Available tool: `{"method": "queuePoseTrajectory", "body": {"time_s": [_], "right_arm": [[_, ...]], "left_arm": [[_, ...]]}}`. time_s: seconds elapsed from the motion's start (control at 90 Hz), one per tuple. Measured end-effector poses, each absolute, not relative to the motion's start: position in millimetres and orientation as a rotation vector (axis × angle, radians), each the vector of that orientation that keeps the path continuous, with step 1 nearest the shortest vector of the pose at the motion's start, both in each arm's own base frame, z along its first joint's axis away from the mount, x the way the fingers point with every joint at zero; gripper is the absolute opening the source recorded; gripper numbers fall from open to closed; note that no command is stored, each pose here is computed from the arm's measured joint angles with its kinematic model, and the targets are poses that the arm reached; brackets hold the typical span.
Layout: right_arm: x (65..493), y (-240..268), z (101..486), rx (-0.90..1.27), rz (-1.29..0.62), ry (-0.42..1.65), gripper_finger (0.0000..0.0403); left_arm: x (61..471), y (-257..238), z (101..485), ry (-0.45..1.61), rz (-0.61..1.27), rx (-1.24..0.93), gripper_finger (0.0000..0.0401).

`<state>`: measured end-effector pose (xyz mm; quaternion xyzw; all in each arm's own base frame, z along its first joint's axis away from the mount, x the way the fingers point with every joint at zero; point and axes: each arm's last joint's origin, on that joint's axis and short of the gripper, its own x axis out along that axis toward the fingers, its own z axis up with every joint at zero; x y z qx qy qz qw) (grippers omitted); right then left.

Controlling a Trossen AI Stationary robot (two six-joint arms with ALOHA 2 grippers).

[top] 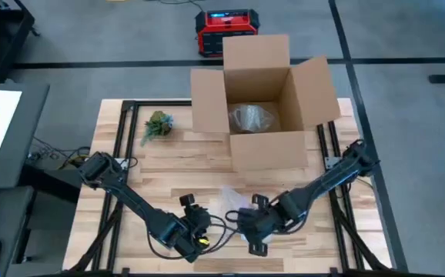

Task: Wrap mug
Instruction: Wrap the red mug with the transparent bubble wrap

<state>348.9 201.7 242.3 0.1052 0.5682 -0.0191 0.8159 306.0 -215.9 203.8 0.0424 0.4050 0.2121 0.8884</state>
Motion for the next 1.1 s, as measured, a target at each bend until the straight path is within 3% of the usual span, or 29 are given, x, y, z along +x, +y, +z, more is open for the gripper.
{"method": "queuePoseTrajectory", "body": {"time_s": [0.289, 0.467, 0.644, 0.922, 1.1], "right_arm": [[368, 170, 170, 0.188, -0.215, 1.414, 0.0000], [377, 163, 152, 0.187, -0.146, 1.480, 0.0000], [374, 166, 172, 0.181, -0.130, 1.442, 0.0000], [350, 181, 249, 0.180, -0.100, 1.190, 0.0000], [349, 189, 251, 0.158, -0.041, 1.149, 0.0000]], "left_arm": [[306, -216, 204, 0.838, 0.439, 0.073, 0.0132], [306, -217, 204, 0.839, 0.437, 0.079, 0.0132], [306, -217, 204, 0.841, 0.434, 0.078, 0.0132], [306, -217, 204, 0.841, 0.433, 0.078, 0.0132], [306, -217, 204, 0.840, 0.434, 0.074, 0.0132]]}}
